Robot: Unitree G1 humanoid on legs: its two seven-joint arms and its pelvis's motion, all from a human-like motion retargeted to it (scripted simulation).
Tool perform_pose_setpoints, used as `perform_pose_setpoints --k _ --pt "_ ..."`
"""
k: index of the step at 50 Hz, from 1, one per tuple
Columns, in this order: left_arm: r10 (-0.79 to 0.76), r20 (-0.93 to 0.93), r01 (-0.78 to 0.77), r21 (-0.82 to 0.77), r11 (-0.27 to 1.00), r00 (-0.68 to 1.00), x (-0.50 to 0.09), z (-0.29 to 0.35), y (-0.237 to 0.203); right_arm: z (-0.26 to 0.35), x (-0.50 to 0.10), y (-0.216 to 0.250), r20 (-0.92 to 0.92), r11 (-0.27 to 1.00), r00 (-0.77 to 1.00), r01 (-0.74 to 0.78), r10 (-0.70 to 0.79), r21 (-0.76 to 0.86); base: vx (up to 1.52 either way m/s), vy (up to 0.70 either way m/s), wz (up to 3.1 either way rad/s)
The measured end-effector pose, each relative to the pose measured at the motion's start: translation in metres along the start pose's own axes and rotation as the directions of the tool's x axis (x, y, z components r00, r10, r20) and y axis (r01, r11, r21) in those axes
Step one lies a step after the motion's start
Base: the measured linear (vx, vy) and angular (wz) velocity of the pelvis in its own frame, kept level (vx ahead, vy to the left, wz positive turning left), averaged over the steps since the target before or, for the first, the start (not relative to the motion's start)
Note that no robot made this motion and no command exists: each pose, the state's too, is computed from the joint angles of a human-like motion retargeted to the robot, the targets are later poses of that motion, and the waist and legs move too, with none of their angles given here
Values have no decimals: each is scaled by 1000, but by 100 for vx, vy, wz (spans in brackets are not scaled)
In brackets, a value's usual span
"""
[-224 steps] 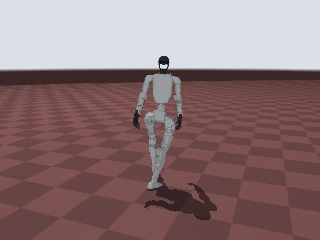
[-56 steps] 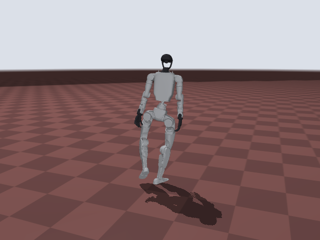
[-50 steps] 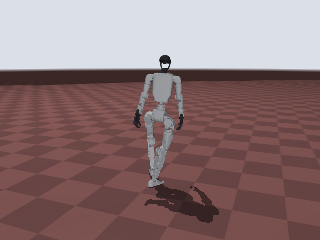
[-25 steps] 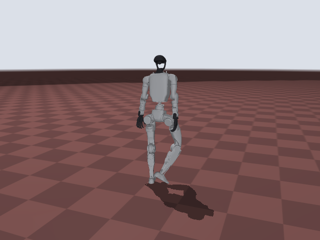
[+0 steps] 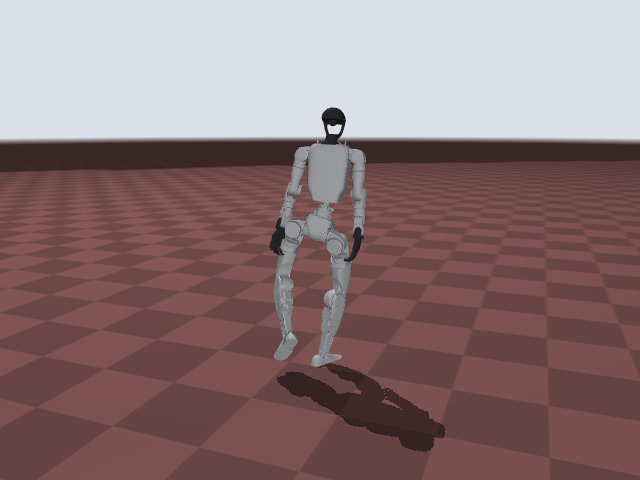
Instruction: Walk run
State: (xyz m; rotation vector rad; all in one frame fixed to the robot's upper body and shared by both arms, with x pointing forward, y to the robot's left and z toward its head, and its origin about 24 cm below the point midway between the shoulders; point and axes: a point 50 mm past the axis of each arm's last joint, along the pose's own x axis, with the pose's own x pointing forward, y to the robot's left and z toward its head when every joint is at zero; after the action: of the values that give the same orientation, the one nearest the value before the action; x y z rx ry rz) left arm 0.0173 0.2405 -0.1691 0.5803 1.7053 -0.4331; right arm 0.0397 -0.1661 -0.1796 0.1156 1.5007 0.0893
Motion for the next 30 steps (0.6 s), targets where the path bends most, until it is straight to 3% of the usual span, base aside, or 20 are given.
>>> perform_pose_setpoints --k 9,15,19,25,30 --pt "-176 -137 149 -185 971 975 6 -44 -73 107 -17 -11 274 977 961 81 -25 -195 79 -14 -62" --pt "-247 -195 219 -154 963 949 4 -54 -78 141 -29 -11 393 960 919 125 -18 -249 91 -4 -23" --pt "-191 -218 169 -117 979 957 4 -57 -65 111 -17 -5 284 962 959 82 -5 -260 123 2 -46" --pt "-135 -112 116 -165 979 984 4 -29 -35 34 0 7 55 990 998 6 2 -144 108 6 -33" --pt "75 61 -61 -207 976 995 -7 19 22 -3 0 -7 -19 965 995 88 -95 -247 81 9 -6"
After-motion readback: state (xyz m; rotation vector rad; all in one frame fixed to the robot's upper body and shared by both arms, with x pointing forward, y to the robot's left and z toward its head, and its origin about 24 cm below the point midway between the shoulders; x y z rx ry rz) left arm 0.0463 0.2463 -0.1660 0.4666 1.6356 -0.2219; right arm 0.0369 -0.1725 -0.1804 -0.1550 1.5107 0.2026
